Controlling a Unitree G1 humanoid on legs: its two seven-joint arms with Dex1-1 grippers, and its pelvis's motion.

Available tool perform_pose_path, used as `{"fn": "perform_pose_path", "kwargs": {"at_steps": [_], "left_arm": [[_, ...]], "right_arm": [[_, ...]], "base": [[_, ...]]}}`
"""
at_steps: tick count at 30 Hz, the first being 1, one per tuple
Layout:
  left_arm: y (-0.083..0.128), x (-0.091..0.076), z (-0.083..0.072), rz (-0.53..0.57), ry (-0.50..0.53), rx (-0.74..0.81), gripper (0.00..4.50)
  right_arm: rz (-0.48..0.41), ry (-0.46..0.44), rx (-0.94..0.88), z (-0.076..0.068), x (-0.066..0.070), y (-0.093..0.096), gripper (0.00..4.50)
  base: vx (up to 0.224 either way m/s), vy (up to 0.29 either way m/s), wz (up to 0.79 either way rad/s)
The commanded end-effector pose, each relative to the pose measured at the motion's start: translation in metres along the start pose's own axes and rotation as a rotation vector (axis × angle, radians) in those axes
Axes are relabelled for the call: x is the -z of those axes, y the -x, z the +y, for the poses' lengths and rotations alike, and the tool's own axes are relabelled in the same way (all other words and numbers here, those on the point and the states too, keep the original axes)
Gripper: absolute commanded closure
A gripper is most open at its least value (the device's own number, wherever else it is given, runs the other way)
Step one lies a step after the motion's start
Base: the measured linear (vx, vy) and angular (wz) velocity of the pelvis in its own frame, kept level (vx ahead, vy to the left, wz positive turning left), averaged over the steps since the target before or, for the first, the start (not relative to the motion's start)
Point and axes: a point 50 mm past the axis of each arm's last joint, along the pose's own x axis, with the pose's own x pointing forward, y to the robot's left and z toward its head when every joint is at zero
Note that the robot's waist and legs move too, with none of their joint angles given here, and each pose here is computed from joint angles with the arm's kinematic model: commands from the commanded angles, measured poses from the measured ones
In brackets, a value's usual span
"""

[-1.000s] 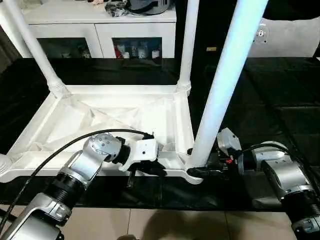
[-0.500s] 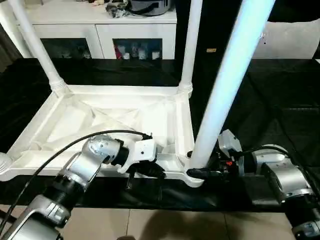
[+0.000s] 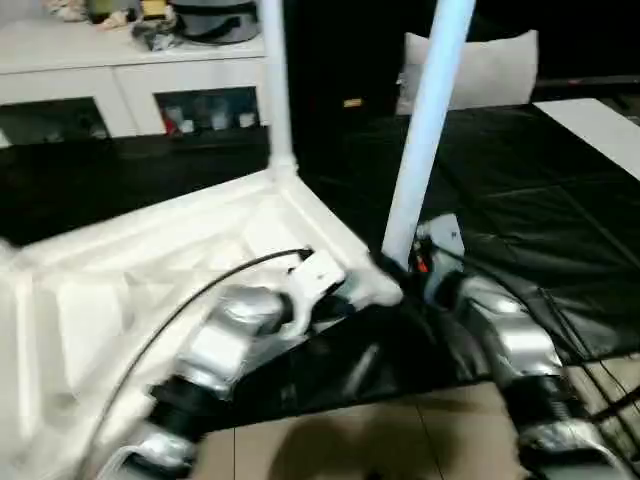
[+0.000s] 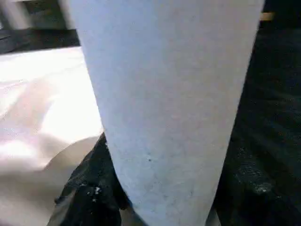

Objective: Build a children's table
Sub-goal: Rotate leg to tighten

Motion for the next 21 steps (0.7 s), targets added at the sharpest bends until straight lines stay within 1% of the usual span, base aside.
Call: {"fn": "perform_pose_path", "kwargs": {"at_steps": [1, 2, 4, 6, 7, 9, 10, 11, 12, 13, 14, 15, 16, 18, 20, 21], "left_arm": [[-0.010, -0.032, -0.015, -0.099, -0.075, 0.042, 4.50], [-0.010, -0.032, -0.013, -0.093, -0.078, 0.028, 4.50], [-0.008, -0.031, -0.009, -0.085, -0.079, 0.018, 4.50], [-0.003, -0.025, 0.000, -0.058, -0.109, -0.001, 4.50], [-0.002, -0.024, 0.002, -0.053, -0.114, -0.004, 4.50], [0.003, -0.019, 0.010, -0.032, -0.143, -0.002, 4.50], [0.005, -0.017, 0.012, -0.025, -0.152, 0.006, 4.50], [0.009, -0.013, 0.016, -0.014, -0.174, 0.026, 4.50], [0.010, -0.012, 0.017, -0.010, -0.180, 0.033, 4.50], [0.014, -0.009, 0.020, 0.007, -0.193, 0.057, 4.50], [0.015, -0.007, 0.021, 0.014, -0.201, 0.067, 4.50], [0.018, -0.004, 0.023, 0.028, -0.216, 0.095, 4.50], [0.018, -0.004, 0.023, 0.028, -0.216, 0.095, 4.50], [0.022, 0.001, 0.024, 0.044, -0.239, 0.138, 4.50], [0.028, 0.008, 0.025, 0.080, -0.269, 0.193, 4.50], [0.028, 0.008, 0.025, 0.080, -0.269, 0.193, 4.50]], "right_arm": [[0.082, -0.076, -0.024, 0.019, 0.023, -0.007, 1.73], [0.068, -0.076, -0.027, 0.021, 0.021, -0.007, 1.73], [0.043, -0.062, -0.032, 0.021, 0.018, -0.007, 1.53], [0.022, -0.064, -0.055, 0.019, 0.015, -0.004, 1.32], [0.020, -0.056, -0.056, 0.018, 0.015, -0.003, 1.32], [0.001, -0.009, -0.064, 0.012, 0.012, 0.000, 1.08], [-0.008, -0.002, -0.068, 0.011, 0.011, 0.002, 0.96], [-0.002, 0.043, -0.063, 0.006, 0.009, 0.006, 0.90], [0.005, 0.056, -0.066, 0.004, 0.009, 0.007, 0.85], [0.029, 0.086, -0.114, 0.000, 0.009, 0.013, 0.77], [0.029, 0.096, -0.136, -0.002, 0.008, 0.016, 0.77], [0.028, 0.105, -0.194, -0.007, 0.005, 0.022, 0.66], [0.028, 0.105, -0.194, -0.007, 0.005, 0.022, 0.48], [0.012, 0.142, -0.258, -0.011, 0.000, 0.029, 0.34], [0.007, 0.174, -0.301, -0.019, -0.005, 0.037, 0.34], [0.007, 0.174, -0.301, -0.019, -0.005, 0.037, 0.10]], "base": [[0.000, 0.000, 0.00], [0.000, 0.000, 0.00], [0.000, 0.000, 0.00], [0.066, -0.018, 0.10], [0.052, -0.019, 0.01], [0.000, 0.000, 0.00], [0.000, 0.000, 0.00], [0.000, 0.000, 0.00], [0.000, 0.000, 0.00], [0.000, 0.000, 0.00], [0.000, 0.000, 0.00], [0.000, 0.000, 0.00], [0.000, 0.000, 0.00], [0.000, 0.000, 0.00], [0.000, 0.000, 0.00], [0.000, 0.000, 0.00]]}}
